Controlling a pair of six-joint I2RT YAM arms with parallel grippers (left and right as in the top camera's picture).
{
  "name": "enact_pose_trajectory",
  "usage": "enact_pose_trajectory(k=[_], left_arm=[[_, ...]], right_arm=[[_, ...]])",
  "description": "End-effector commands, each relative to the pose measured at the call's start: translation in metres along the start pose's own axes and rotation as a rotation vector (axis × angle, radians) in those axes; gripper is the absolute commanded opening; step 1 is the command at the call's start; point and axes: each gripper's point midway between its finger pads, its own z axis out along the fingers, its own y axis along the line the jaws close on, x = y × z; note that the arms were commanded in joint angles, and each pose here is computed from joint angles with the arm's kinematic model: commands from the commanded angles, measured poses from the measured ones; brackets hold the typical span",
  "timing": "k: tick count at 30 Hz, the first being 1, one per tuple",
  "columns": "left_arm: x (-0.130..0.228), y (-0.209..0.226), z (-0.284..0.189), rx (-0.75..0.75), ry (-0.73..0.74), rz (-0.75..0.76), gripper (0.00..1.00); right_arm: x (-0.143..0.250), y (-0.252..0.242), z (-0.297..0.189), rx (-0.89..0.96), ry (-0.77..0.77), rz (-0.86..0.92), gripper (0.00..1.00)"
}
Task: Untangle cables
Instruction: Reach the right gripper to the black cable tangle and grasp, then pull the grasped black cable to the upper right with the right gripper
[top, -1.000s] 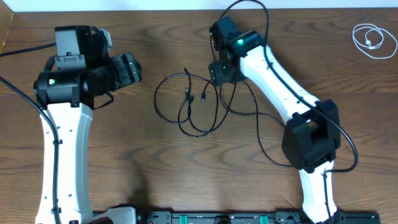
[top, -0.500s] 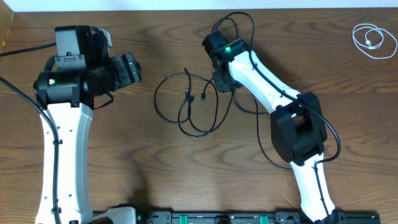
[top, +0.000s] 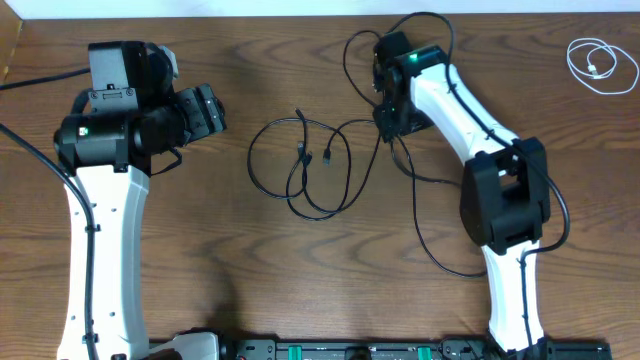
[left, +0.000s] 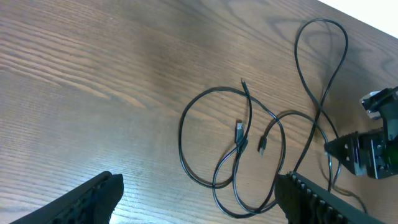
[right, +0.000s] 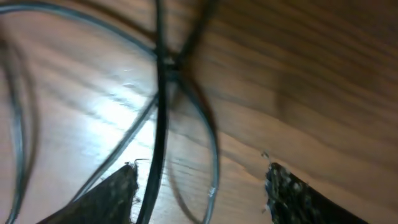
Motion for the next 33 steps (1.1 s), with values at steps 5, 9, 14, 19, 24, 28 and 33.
enact_pose_trajectory(k=[5,9,14,19,24,28,33], left_arm=[[-0.003,0.002,-0.001,-0.011,-0.007,0.000,0.83],[-0.003,0.002,-0.001,-0.011,-0.007,0.000,0.83],[-0.003,0.002,-0.001,-0.011,-0.007,0.000,0.83],[-0.003,0.002,-0.001,-0.011,-0.007,0.000,0.83],[-0.003,0.002,-0.001,-0.011,-0.007,0.000,0.83],[-0.003,0.002,-0.001,-0.011,-0.007,0.000,0.83],[-0.003,0.002,-0.001,-0.011,-0.007,0.000,0.83]], right_arm=[[0.008,0.018,0.021,-0.134,-0.006,-0.151,0.61],[0.009,0.017,0.036,-0.125,-0.017,-0.147,0.54],[0.006,0.008,0.040,-0.073,-0.030,-0.095,0.53],[0.008,-0.001,0.042,-0.027,-0.021,-0.092,0.52],[0.011,-0.018,0.048,0.071,-0.015,-0.091,0.52],[0.018,-0.013,0.055,0.044,0.002,-0.092,0.42],[0.036,0.000,0.068,-0.013,0.046,-0.099,0.13]])
